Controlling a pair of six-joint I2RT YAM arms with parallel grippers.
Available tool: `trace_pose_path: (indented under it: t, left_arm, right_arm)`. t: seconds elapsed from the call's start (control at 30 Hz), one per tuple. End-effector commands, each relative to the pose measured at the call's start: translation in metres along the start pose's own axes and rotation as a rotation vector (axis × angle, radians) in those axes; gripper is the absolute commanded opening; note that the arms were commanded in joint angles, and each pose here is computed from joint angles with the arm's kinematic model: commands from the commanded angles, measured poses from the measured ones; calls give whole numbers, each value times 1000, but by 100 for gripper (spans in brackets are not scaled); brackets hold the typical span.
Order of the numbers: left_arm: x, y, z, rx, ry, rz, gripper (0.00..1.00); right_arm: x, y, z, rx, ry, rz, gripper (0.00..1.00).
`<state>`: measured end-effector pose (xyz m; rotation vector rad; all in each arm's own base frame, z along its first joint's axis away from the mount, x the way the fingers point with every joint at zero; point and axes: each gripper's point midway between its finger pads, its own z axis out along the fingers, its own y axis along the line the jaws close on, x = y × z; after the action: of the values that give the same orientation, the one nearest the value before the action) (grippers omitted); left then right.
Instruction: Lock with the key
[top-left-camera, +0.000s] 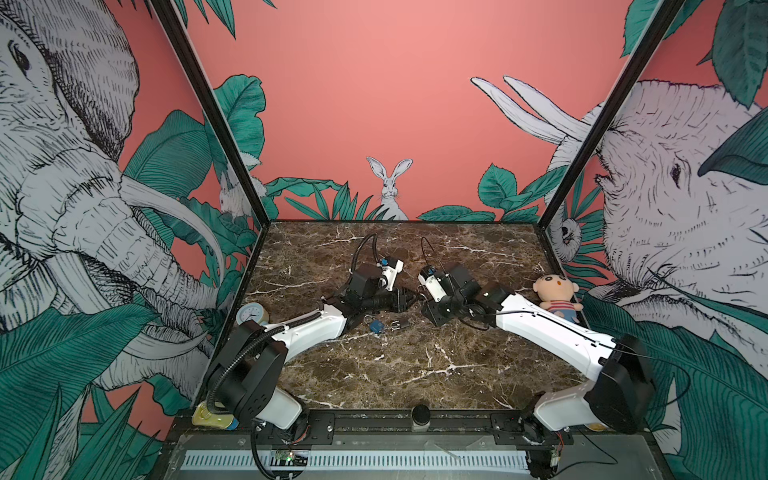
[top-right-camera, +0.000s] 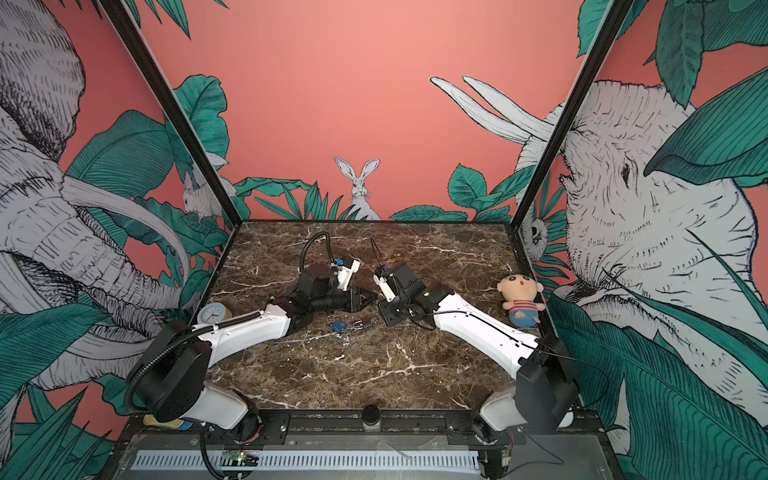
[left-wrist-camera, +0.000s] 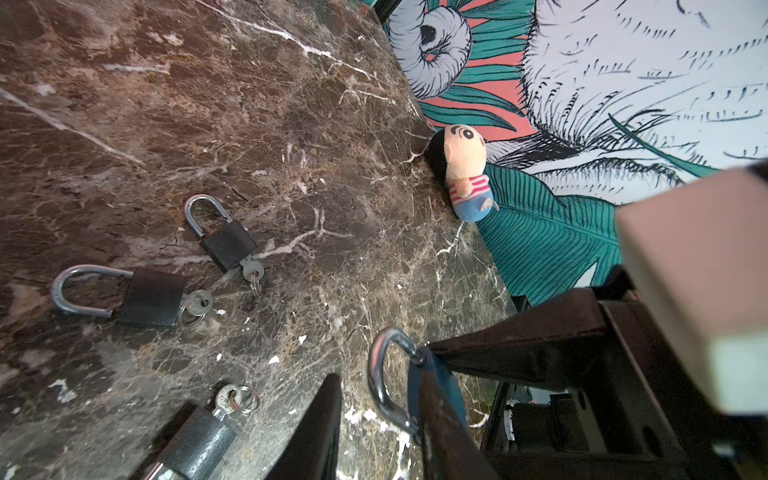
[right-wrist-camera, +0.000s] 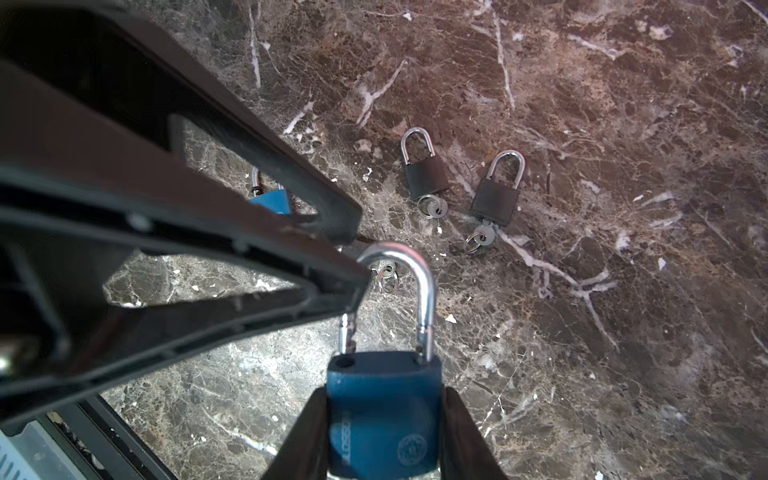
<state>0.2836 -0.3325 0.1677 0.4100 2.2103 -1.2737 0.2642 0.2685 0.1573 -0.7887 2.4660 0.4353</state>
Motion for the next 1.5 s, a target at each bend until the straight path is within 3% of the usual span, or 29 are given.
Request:
trace_pose_path:
  t: [0.0, 0.73, 0.93, 1.07, 1.2, 1.23, 1.37, 1.47]
  left_arm:
    - [-14, -19, 1, 56, -30, 22, 34]
    - [-14, -22, 9, 84, -19, 13, 24]
    - [-12, -20, 10, 77, -9, 13, 15]
    - [-11, -19, 11, 75, -5, 15, 0]
    - [-11, -18, 10, 75, -10, 13, 0]
    - [-11, -18, 10, 76, -16, 10, 0]
    - [-20, -21, 6, 83, -70, -16, 0]
    - [-33, -20, 1, 52, -132, -57, 0]
  right_arm:
    - [-21, 10, -10, -27, -68, -4, 15]
    - [-24, 15, -11, -28, -69, -18, 15]
    - [-24, 15, -11, -27, -68, -22, 15]
    - [-23, 15, -11, -25, -67, -23, 14]
    - [-23, 15, -11, -29, -76, -15, 14]
    - [-24, 15, -11, -29, -79, -9, 17]
    - [-25, 19, -19, -57, -111, 13, 54]
    - [-29, 20, -32, -84, -172, 46, 59]
